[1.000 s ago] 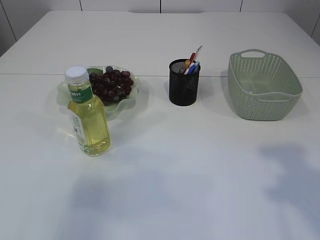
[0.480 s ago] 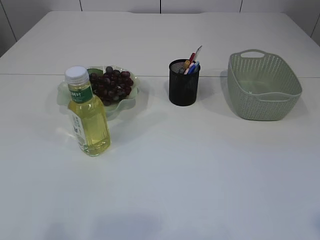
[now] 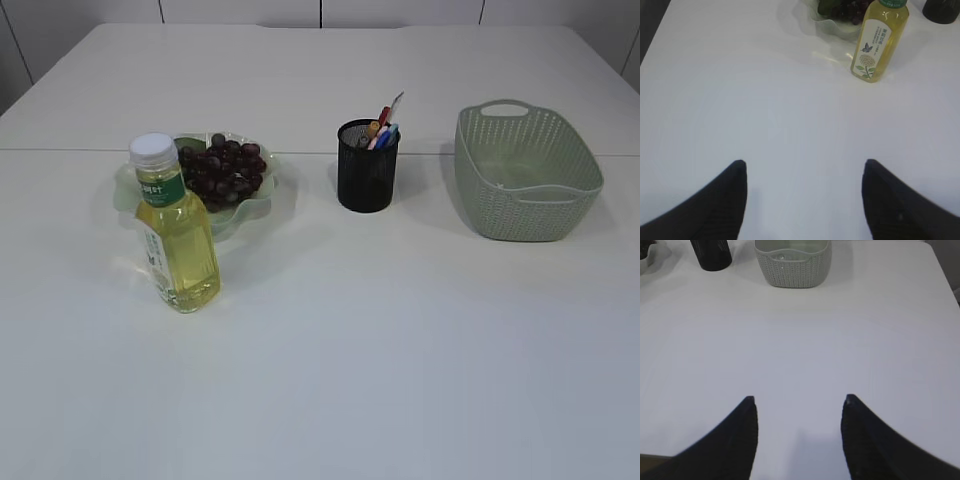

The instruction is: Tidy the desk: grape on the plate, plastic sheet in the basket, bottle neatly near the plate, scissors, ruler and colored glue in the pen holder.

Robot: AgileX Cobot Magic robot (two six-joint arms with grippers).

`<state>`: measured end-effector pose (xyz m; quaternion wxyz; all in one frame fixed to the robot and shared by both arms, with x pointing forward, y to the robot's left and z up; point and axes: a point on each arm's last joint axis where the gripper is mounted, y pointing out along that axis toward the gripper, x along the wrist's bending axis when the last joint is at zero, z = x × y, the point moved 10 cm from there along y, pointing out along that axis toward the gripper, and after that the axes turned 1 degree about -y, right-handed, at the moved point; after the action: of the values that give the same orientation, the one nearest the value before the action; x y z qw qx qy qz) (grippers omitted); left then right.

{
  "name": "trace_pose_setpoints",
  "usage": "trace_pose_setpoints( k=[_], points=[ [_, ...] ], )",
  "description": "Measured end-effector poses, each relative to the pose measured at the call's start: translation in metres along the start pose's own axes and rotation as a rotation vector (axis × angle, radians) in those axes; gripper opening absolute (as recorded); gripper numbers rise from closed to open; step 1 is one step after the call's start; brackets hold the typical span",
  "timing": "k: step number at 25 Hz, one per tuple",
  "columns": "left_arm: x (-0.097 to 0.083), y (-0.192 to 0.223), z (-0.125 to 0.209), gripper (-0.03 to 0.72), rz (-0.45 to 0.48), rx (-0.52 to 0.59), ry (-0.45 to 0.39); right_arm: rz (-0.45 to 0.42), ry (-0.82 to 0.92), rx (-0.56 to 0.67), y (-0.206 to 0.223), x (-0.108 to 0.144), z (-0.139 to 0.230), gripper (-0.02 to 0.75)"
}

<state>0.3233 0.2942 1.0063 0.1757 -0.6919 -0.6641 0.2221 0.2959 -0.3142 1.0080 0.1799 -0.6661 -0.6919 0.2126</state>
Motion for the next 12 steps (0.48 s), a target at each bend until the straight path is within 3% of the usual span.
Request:
trace_pose_setpoints(
  k=[4, 12],
  points=[
    [0.0, -0.002, 0.0, 0.511, 0.004, -0.027, -0.001, -0.026, 0.003, 0.047, 0.011, 0.006, 0.012, 0.43],
    [-0.002, -0.002, -0.001, 0.498, 0.015, -0.034, -0.006, -0.032, -0.002, -0.017, 0.022, 0.009, 0.003, 0.43]
  ],
)
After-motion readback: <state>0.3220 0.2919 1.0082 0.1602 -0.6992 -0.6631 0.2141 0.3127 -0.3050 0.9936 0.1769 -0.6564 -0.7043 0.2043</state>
